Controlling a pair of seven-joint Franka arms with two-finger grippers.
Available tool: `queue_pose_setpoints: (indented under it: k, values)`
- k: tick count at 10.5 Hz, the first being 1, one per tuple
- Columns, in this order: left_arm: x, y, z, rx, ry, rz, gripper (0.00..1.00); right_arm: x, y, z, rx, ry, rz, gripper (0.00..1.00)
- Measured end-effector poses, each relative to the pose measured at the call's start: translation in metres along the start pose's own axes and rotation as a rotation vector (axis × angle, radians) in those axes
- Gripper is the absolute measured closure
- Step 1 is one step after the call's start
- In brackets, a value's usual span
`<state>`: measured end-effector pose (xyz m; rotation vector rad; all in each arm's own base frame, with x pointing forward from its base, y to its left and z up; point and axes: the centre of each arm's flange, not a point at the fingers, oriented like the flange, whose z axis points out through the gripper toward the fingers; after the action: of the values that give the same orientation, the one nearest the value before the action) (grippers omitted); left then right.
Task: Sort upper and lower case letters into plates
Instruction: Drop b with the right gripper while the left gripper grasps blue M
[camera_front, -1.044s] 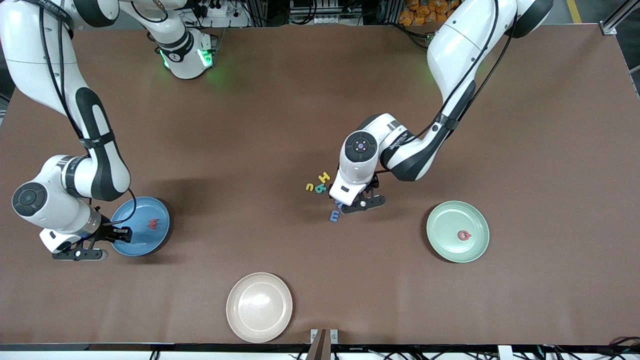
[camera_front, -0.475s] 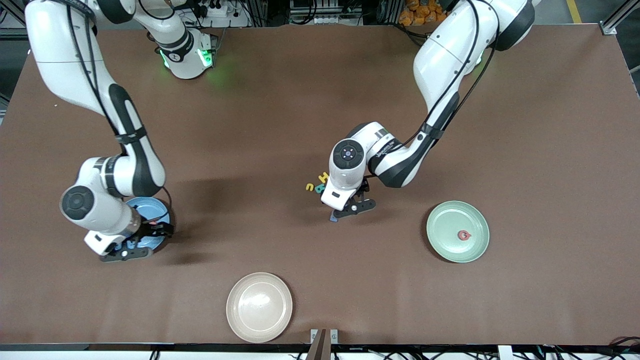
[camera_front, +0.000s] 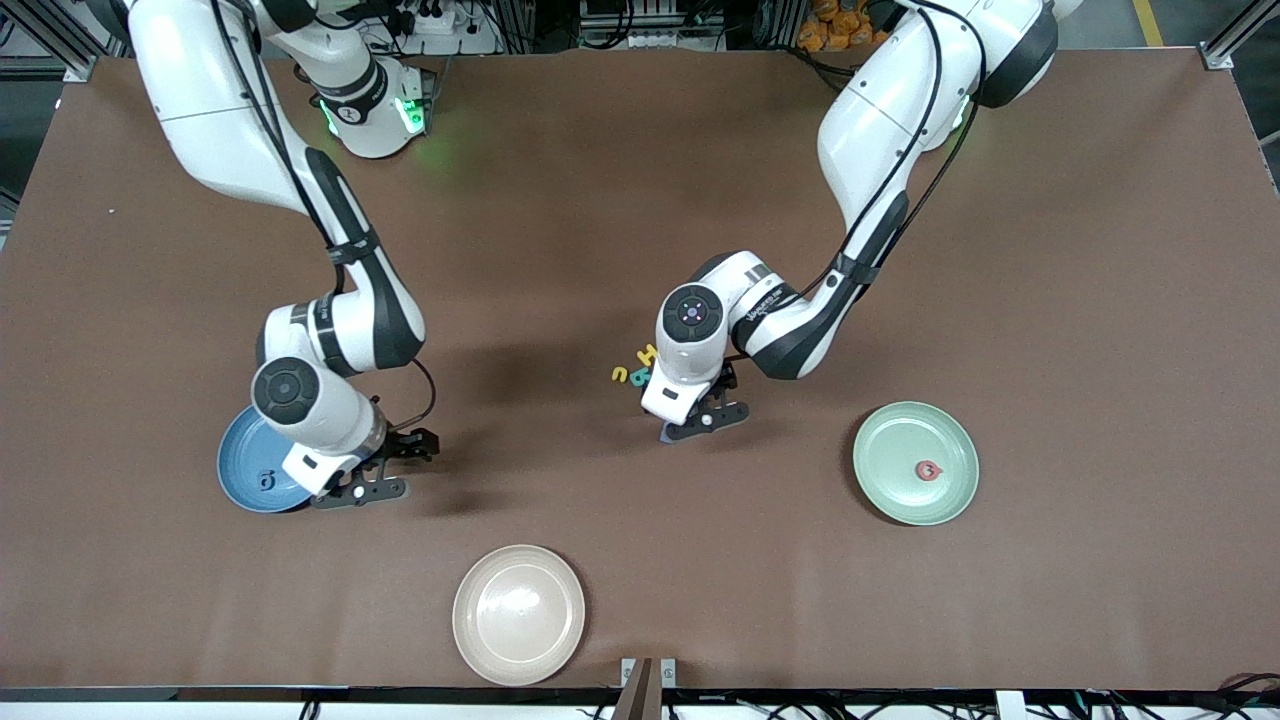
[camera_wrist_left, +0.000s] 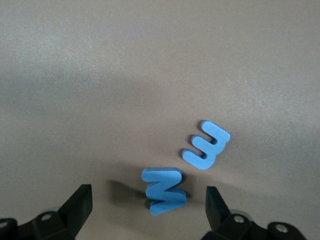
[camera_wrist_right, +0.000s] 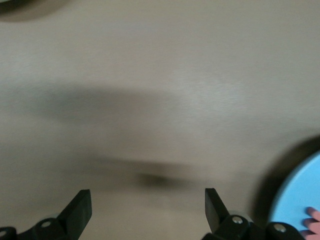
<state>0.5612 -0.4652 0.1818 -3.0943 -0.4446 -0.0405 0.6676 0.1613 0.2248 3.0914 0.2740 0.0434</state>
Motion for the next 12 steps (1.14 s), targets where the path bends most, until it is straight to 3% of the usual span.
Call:
queue_pose_setpoints:
  k: [3, 10, 12]
  values:
    - [-0.001, 0.000, 0.006, 0.001, -0.004, 0.000, 0.00, -0.007, -0.024, 0.004, -0.003, -0.045, -0.036, 0.00]
    - [0.000, -0.001, 0.013, 0.000, -0.005, -0.001, 0.00, -0.013, -0.065, 0.003, -0.004, -0.051, -0.021, 0.00]
    - [0.002, -0.002, 0.013, 0.000, -0.003, -0.003, 0.08, -0.016, -0.081, 0.002, -0.005, -0.050, -0.007, 0.00]
